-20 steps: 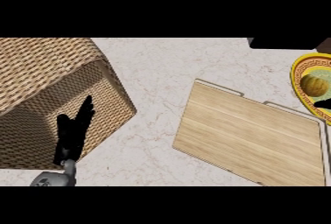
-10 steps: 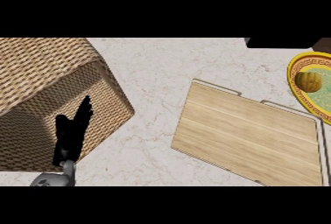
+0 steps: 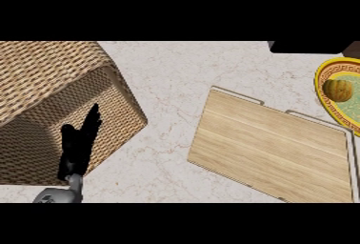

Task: Pick the squash from the tray and place it in the plate

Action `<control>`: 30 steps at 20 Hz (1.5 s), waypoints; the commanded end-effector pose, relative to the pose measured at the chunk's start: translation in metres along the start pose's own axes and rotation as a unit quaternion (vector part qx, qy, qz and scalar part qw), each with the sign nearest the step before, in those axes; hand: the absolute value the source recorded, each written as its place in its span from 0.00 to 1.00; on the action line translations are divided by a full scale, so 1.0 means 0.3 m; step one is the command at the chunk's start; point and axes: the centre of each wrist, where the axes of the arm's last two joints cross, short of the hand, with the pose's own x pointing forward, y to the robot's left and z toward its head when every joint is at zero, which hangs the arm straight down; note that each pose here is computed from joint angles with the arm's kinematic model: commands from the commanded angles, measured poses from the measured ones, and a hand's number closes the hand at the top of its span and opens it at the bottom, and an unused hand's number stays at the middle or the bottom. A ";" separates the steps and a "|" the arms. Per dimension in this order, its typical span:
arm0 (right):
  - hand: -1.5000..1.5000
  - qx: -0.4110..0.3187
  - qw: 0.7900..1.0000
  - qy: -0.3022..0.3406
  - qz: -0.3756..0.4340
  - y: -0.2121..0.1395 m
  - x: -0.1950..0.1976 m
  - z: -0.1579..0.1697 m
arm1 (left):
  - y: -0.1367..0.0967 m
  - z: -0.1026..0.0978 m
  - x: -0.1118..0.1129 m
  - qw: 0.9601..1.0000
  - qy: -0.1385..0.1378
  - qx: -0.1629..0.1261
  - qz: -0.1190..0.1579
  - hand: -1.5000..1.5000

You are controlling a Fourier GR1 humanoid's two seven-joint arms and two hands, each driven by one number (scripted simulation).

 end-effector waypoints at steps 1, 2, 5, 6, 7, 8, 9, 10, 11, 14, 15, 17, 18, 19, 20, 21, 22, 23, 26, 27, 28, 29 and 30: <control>0.00 0.012 1.000 -0.014 0.001 0.023 -0.011 0.000 | 0.019 0.063 -0.058 1.000 0.004 0.003 -0.003 0.50; 0.00 0.010 1.000 -0.020 -0.003 0.029 -0.093 0.069 | 0.074 -0.034 -0.009 1.000 -0.006 0.005 0.002 0.50; 0.00 0.008 1.000 -0.015 0.010 -0.002 -0.019 0.016 | 0.019 -0.016 0.004 1.000 0.000 0.004 -0.005 0.50; 0.00 0.001 1.000 -0.006 0.018 0.013 -0.068 0.052 | -0.013 -0.027 -0.001 1.000 -0.014 0.000 0.007 0.50; 0.00 -0.005 1.000 -0.012 0.015 0.046 -0.023 0.001 | 0.000 -0.024 0.006 1.000 0.000 -0.002 0.005 0.50; 0.00 -0.013 1.000 -0.001 0.025 0.040 -0.054 0.028 | 0.012 -0.002 0.003 1.000 -0.006 -0.004 0.000 0.50; 0.00 -0.013 0.999 0.009 0.030 0.045 -0.114 0.081 | 0.009 0.041 -0.018 1.000 0.001 -0.001 -0.002 0.50; 0.00 -0.017 0.999 0.012 0.031 0.022 -0.035 0.019 | -0.026 -0.048 -0.024 1.000 -0.010 -0.010 -0.002 0.50; 0.00 -0.021 0.999 0.017 0.046 0.061 -0.091 0.053 | -0.005 -0.003 -0.012 1.000 -0.001 -0.007 0.003 0.50; 0.00 -0.034 0.998 0.012 0.059 0.133 -0.077 0.016 | -0.006 -0.022 0.016 1.000 0.002 -0.006 -0.002 0.50; 0.00 -0.035 0.998 0.022 0.052 0.078 -0.082 0.038 | -0.023 -0.015 0.021 1.000 -0.008 -0.008 -0.004 0.50; 0.00 -0.032 0.998 0.020 0.056 0.026 -0.095 0.070 | 0.044 -0.043 0.000 1.000 -0.010 0.000 -0.008 0.50; 0.00 -0.027 0.997 0.026 0.066 0.013 -0.088 0.069 | 0.040 -0.037 0.014 1.000 0.003 -0.009 -0.004 0.50; 0.00 -0.040 0.997 0.030 0.064 0.084 -0.089 0.042 | 0.015 -0.005 -0.007 1.000 -0.005 -0.007 -0.005 0.50; 0.00 -0.040 0.996 0.033 0.070 0.031 -0.123 0.094 | -0.013 -0.003 0.002 1.000 0.009 -0.014 0.006 0.50; 0.00 -0.042 0.996 0.042 0.074 0.019 -0.083 0.062 | -0.001 0.010 0.010 1.000 -0.006 -0.011 0.001 0.50; 0.00 -0.043 0.995 0.031 0.088 0.078 -0.114 0.067 | -0.003 -0.029 0.065 1.000 -0.006 -0.008 -0.002 0.50; 0.00 -0.042 0.995 0.043 0.079 0.019 -0.116 0.093 | 0.052 -0.014 0.032 1.000 -0.006 -0.005 -0.001 0.50; 0.00 -0.049 0.994 0.053 0.086 -0.041 -0.111 0.115 | 0.015 -0.019 -0.004 1.000 -0.005 0.002 0.010 0.50; 0.00 -0.054 0.995 0.045 0.077 0.030 -0.139 0.111 | -0.021 0.004 -0.003 1.000 0.005 -0.008 0.007 0.50; 0.00 -0.050 0.993 0.050 0.093 -0.023 -0.127 0.123 | -0.010 -0.029 -0.015 1.000 0.002 -0.003 -0.005 0.50; 0.00 -0.059 0.993 0.049 0.088 -0.052 -0.135 0.145 | -0.003 -0.047 0.019 1.000 -0.003 -0.004 0.004 0.50; 0.00 -0.064 0.993 0.052 0.087 -0.074 -0.111 0.133 | -0.028 0.013 -0.010 1.000 -0.003 -0.010 0.005 0.50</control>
